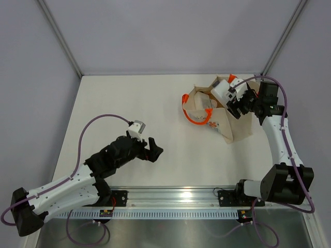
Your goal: Place the personal care products into the canvas bag
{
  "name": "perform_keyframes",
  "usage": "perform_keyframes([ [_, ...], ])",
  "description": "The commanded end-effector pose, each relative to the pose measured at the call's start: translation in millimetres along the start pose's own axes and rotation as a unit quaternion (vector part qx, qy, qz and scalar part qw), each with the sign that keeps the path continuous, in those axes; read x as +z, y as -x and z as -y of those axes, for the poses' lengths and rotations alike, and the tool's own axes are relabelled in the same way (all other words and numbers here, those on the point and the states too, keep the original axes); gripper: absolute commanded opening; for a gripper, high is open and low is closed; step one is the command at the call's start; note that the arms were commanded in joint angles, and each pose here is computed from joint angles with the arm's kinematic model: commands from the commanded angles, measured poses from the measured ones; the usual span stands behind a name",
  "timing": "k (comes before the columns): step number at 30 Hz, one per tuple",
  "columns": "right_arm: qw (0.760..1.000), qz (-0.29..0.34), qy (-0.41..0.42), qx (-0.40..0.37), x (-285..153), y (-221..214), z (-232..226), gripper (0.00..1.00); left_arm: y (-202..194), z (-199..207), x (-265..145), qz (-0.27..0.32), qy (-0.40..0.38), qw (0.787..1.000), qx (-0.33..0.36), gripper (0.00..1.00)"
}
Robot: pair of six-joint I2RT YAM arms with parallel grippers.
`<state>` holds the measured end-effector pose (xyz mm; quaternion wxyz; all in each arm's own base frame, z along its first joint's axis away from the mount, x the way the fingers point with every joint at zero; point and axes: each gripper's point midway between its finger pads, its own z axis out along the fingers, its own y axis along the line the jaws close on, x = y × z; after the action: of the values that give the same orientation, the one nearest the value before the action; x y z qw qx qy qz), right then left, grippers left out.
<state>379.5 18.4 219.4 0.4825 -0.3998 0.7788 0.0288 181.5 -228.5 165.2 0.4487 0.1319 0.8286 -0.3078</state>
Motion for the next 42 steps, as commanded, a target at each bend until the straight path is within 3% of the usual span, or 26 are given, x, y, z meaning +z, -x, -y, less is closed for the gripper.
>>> perform_keyframes([
  [1,0.995,0.023,0.037,-0.09,2.6,-2.2,-12.0,0.41,23.2,13.4,-5.7,0.03,-0.021,0.999,0.001,0.99],
  [12,0.968,-0.119,0.126,-0.181,8.4,-42.6,9.5,0.44,22.4,9.5,-8.9,0.035,-0.015,0.999,0.004,0.99],
  [16,0.961,-0.17,0.131,-0.176,10.7,-55.7,24.0,0.46,23.7,9.0,-7.6,0.035,-0.013,0.999,0.006,0.99],
  [21,0.97,-0.209,0.075,-0.1,24.7,-58.6,55.3,0.54,28.7,11.2,-6.8,0.036,-0.013,0.999,0.012,0.99],
  [22,0.972,-0.223,0.055,-0.057,25.0,-60.1,60.0,0.64,28.6,11.1,-6.9,0.035,-0.012,0.999,0.013,0.99],
  [23,0.972,-0.228,0.05,-0.035,29.2,-62.3,62.6,0.67,30.8,11.5,-7.3,0.037,-0.011,0.999,0.014,0.99],
  [25,0.979,-0.202,0.028,0.021,28.6,-45.5,66.7,0.74,34.9,12.2,-8.7,0.039,-0.009,0.999,0.018,0.99],
  [26,0.982,-0.183,0.017,0.033,22.4,-33.0,68.6,0.96,36.8,12.4,-8.7,0.039,-0.008,0.999,0.021,0.99],
  [27,0.985,-0.165,0.008,0.047,19.0,-21.6,69.3,1.0,41.9,14.3,-10.4,0.043,-0.009,0.999,0.024,0.99],
  [31,0.991,-0.074,0.011,0.108,-8.3,38.8,56.5,1.0,51.0,16.3,-14.1,0.042,-0.003,0.998,0.036,0.99],
  [36,0.992,0.018,-0.005,0.126,-69.2,102.1,34.3,0.99,63.1,17.7,-21.1,0.041,0.006,0.998,0.048,0.99],
  [38,0.987,0.064,-0.031,0.147,-97.6,125.9,25.7,0.99,75.4,23.0,-27.8,0.049,0.003,0.998,0.048,0.99],
  [39,0.983,0.066,-0.038,0.169,-95.6,116.2,18.1,1.0,77.3,23.3,-31.8,0.048,0.004,0.998,0.049,0.99],
  [40,0.971,0.105,-0.085,0.198,-101.8,127.5,30.7,1.0,80.8,25.1,-34.8,0.05,0.002,0.998,0.048,0.99],
  [42,0.948,0.127,-0.14,0.255,-117.0,111.1,18.2,0.99,88.9,29.7,-44.4,0.06,-0.007,0.997,0.044,0.99],
])
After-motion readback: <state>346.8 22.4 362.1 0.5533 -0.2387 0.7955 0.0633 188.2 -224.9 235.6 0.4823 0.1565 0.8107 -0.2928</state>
